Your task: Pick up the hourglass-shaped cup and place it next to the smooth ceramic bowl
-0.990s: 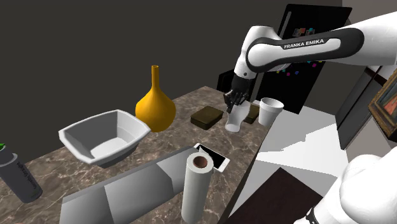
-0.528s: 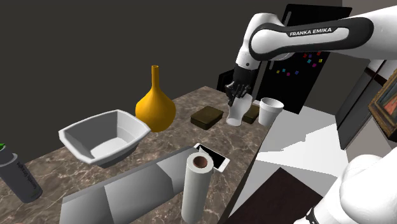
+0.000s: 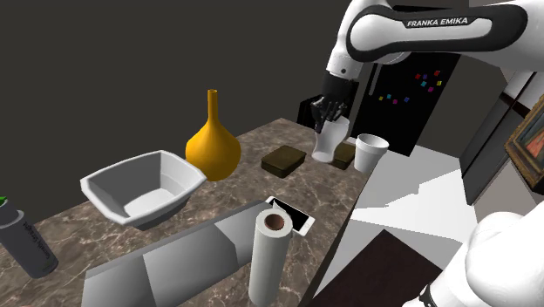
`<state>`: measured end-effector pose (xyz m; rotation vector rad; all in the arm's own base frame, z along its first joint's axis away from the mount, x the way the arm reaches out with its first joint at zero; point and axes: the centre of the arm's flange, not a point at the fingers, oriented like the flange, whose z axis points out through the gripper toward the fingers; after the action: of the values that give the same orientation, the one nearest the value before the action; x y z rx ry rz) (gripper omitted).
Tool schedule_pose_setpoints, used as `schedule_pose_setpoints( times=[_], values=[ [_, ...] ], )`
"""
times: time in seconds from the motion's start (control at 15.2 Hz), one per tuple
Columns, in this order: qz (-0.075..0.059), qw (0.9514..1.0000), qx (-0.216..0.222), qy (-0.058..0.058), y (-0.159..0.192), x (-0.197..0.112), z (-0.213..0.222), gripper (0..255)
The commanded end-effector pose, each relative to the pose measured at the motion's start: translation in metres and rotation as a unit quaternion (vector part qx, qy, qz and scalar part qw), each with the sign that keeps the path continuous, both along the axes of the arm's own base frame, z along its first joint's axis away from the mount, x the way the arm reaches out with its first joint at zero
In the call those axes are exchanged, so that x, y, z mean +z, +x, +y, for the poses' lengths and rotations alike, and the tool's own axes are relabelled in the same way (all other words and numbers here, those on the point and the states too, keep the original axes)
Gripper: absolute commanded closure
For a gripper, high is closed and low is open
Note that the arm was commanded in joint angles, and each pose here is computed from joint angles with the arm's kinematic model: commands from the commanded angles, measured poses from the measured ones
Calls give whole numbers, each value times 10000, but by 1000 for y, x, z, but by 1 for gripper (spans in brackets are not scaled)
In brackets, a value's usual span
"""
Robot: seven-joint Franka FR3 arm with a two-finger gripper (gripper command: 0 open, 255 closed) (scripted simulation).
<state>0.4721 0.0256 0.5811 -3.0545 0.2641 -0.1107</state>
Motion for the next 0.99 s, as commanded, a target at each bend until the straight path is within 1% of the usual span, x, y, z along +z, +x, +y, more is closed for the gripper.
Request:
schedule_pose_setpoints(
  times=[0.0, 0.92],
  values=[
    [-1, 10000, 0, 0, -1, 11, -1, 255],
    [-1, 10000, 0, 0, -1, 85, -1, 255]
  ],
)
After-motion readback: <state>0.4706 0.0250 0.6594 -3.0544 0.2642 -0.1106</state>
